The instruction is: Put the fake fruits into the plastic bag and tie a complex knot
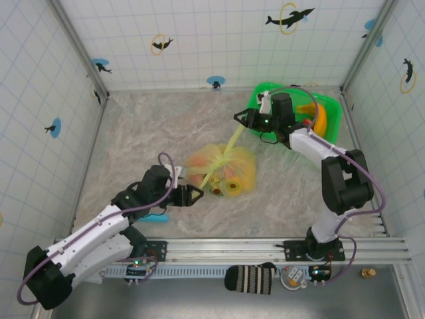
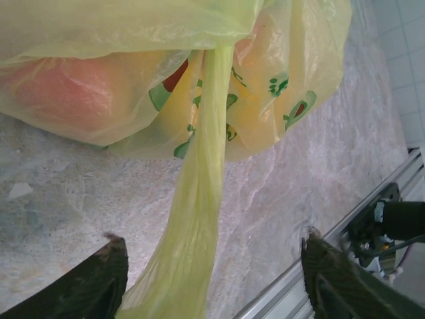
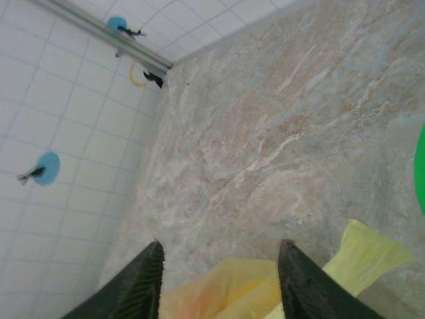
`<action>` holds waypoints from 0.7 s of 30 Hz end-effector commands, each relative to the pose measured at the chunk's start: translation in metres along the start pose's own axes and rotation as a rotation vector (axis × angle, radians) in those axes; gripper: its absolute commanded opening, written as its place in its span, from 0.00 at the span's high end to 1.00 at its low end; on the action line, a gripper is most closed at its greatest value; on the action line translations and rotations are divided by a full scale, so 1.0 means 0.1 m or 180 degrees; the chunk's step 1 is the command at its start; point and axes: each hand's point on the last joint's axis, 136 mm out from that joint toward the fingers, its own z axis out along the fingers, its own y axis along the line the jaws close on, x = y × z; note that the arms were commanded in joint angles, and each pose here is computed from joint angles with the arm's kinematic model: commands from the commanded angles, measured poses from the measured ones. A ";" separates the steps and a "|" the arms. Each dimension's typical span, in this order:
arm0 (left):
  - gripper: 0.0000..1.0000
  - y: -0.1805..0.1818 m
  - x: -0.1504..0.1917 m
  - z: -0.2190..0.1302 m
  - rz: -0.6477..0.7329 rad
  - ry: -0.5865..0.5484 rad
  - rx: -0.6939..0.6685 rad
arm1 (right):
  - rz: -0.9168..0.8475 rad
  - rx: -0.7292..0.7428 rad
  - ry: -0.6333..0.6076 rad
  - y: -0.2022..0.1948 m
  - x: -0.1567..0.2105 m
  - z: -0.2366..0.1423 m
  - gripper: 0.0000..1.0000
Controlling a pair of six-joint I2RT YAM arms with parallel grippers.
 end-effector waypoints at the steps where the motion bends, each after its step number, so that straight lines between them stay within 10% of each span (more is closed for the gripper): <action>1: 0.04 0.00 -0.08 -0.18 0.0196 -0.0119 -0.0177 | -0.0226 0.0020 -0.0157 0.21 -0.02 -0.23 0.37; 4: 0.02 0.19 -0.21 -0.45 0.0304 -0.0294 -0.0739 | -0.0505 0.0402 -0.0372 0.21 -0.12 -0.53 0.02; 21: 0.02 -0.10 -1.56 -1.31 0.1760 -0.2266 -0.1670 | -0.2154 0.1930 -0.1980 0.19 0.03 -2.25 0.00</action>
